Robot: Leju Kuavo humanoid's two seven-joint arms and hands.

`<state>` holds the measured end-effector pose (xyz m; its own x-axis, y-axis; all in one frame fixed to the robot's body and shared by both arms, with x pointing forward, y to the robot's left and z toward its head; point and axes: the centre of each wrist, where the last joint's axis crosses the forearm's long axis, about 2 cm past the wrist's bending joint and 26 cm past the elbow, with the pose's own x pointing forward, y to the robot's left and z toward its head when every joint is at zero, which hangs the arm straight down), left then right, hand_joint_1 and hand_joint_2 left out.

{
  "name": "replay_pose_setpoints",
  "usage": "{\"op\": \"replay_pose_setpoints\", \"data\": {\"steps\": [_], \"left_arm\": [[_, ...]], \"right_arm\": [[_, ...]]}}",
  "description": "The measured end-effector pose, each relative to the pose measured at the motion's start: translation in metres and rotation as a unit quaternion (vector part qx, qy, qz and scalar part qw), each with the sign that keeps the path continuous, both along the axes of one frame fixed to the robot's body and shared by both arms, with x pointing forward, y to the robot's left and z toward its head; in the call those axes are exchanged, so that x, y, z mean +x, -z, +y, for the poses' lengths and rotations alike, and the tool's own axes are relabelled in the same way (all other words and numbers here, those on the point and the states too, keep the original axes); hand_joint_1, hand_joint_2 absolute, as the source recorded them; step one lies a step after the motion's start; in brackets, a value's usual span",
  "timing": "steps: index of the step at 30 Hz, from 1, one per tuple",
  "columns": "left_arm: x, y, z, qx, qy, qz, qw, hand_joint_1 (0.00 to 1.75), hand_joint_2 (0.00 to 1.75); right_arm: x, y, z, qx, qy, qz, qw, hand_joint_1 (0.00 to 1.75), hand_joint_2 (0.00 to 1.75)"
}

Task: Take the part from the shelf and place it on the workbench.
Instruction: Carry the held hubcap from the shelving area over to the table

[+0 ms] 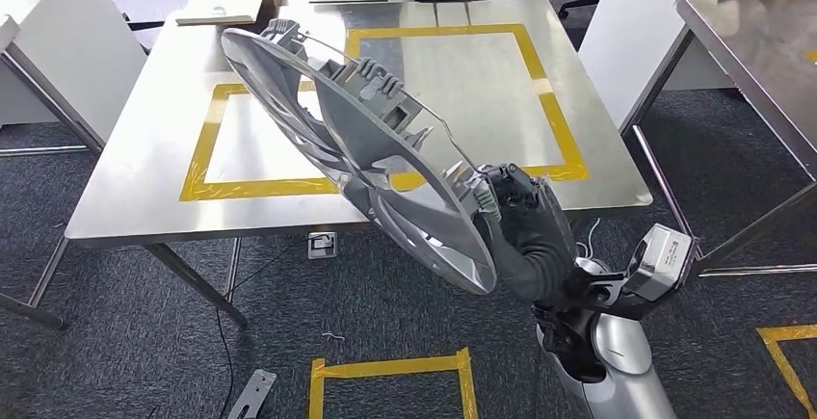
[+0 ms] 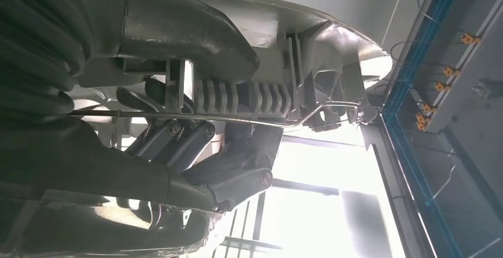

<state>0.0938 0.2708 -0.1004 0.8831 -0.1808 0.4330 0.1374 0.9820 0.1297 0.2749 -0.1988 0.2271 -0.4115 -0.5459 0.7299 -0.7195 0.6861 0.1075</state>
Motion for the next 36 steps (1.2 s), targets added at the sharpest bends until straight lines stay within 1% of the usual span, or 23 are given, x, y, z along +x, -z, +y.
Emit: {"op": "replay_pose_setpoints", "data": {"steps": [13, 36], "left_arm": [[-0.0013, 0.0002, 0.0008, 0.002, 0.004, 0.000, 1.000, 0.00, 1.75], [0.0041, -0.0011, -0.0004, 0.003, 0.003, -0.004, 1.000, 0.00, 1.75]], "right_arm": [[-0.0014, 0.0008, 0.0010, 0.004, -0.001, -0.001, 1.000, 1.75, 1.75], [0.0002, 0.0006, -0.0040, 0.006, 0.007, -0.004, 1.000, 1.75, 1.75]]}}
